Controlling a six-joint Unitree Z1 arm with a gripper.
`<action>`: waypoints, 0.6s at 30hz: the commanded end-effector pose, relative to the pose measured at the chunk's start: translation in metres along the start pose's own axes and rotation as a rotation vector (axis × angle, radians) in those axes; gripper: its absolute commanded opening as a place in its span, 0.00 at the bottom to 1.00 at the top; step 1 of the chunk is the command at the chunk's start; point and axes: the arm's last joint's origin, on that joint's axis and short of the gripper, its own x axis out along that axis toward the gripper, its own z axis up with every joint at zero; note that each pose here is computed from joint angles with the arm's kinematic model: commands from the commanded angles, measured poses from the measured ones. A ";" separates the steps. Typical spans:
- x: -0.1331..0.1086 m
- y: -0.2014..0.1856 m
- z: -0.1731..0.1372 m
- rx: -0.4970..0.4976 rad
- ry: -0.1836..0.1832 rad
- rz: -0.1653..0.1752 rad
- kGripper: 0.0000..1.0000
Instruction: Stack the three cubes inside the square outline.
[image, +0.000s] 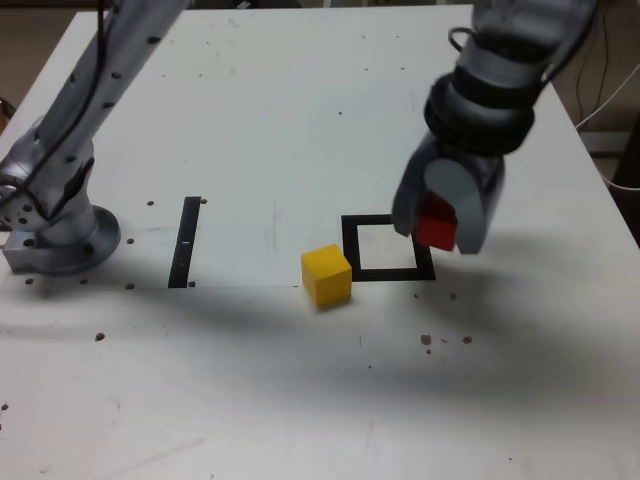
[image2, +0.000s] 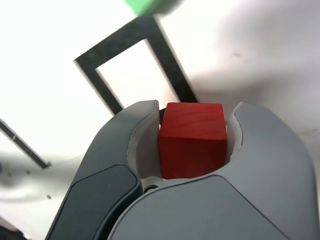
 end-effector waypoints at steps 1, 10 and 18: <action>-0.009 0.005 -0.013 -0.045 -0.008 -0.014 0.33; -0.015 0.022 -0.046 -0.179 -0.002 -0.062 0.33; -0.008 0.031 -0.061 -0.236 -0.001 -0.093 0.33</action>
